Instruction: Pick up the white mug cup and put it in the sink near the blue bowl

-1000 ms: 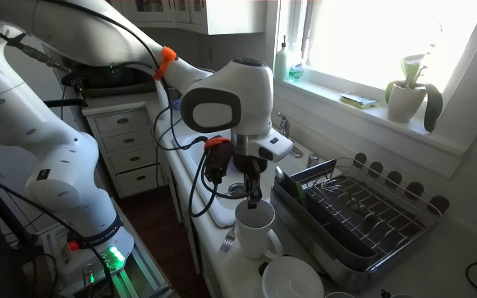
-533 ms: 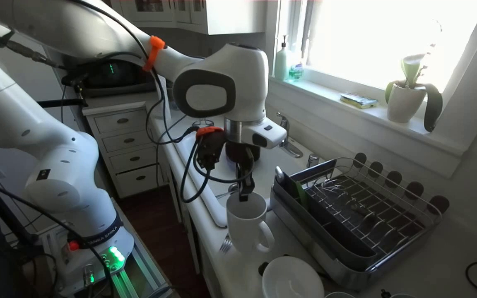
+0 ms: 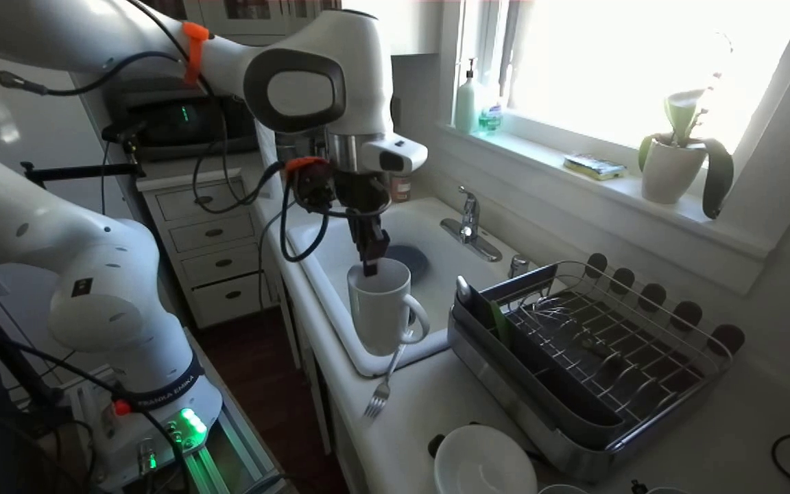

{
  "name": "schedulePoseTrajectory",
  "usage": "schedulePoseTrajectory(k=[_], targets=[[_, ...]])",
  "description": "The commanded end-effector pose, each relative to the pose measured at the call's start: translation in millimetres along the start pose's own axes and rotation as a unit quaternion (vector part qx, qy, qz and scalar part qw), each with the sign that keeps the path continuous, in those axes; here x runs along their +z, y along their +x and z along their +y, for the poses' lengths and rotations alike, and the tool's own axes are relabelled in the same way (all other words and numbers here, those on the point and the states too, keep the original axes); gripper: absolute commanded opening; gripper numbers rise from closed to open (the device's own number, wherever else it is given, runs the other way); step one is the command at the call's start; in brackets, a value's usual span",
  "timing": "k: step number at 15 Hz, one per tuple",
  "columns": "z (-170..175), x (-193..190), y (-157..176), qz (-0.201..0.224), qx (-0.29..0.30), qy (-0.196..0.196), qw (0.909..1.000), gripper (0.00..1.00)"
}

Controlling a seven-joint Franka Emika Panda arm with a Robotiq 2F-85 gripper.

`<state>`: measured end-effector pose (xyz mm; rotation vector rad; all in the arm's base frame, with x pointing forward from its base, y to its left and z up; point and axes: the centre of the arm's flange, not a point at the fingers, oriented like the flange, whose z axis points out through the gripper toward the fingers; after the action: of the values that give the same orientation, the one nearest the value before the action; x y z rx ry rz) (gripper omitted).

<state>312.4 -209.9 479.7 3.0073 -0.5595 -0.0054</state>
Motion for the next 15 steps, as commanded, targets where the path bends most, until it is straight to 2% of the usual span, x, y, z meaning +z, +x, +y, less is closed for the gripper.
schedulePoseTrajectory(k=[1, 5, 9, 12, 14, 15], targets=[[-57.8, -25.9, -11.5, 0.027, -0.096, 0.008, 0.995, 0.03], [-123.3, -31.9, -2.0, 0.036, -0.205, 0.003, 0.9781, 0.03], [-182.5, -25.6, 4.7, 0.057, -0.306, 0.017, 0.9503, 0.03], [-206.6, -18.1, 14.7, 0.068, -0.359, 0.027, 0.9305, 0.03], [-204.9, -12.9, 19.3, 0.05, -0.372, 0.036, 0.9261, 0.03], [-208.4, -4.4, 4.5, 0.051, -0.353, 0.021, 0.934, 0.11]])
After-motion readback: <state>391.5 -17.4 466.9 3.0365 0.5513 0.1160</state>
